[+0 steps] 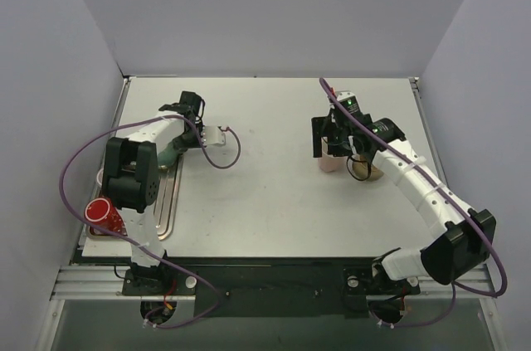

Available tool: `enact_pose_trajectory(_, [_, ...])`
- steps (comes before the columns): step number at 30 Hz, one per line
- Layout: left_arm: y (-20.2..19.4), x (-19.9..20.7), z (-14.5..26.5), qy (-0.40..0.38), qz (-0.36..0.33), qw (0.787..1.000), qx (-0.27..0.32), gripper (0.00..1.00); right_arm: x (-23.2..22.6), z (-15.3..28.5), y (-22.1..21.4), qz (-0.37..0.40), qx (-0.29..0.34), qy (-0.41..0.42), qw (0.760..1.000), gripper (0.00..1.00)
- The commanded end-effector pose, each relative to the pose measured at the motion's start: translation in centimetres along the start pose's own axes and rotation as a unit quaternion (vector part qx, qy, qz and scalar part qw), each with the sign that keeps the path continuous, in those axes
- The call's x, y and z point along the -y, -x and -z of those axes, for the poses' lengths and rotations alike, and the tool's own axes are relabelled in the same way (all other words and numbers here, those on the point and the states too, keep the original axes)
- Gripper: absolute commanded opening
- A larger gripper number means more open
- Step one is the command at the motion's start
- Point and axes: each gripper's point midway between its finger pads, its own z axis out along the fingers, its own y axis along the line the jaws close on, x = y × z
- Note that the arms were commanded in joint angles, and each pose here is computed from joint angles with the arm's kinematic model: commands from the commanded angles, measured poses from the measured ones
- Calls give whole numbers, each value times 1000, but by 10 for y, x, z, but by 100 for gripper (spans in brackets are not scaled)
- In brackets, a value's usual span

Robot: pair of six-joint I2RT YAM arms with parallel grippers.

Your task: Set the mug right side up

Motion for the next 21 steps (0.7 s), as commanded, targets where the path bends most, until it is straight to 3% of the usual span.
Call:
enact_pose_trajectory(1, [-5, 8, 5, -17, 14, 1000, -9, 0, 6, 11, -2, 5, 11, -11, 1000, 85])
enact_pose_trajectory(8, [-1, -20, 51, 51, 110, 992, 17, 0, 2, 24, 1, 10, 33, -8, 999, 85])
enact_pose_trajectory(11, [13, -35, 94, 68, 169, 980, 81, 0, -8, 39, 6, 18, 58, 3, 998, 85])
enact_pose_trajectory(17, [41, -38, 163, 63, 274, 939, 199, 0, -40, 62, 8, 43, 105, 59, 992, 85])
enact_pose_trajectory(21, [75, -26, 215, 16, 324, 892, 315, 0, -84, 79, 12, 54, 143, 153, 976, 86])
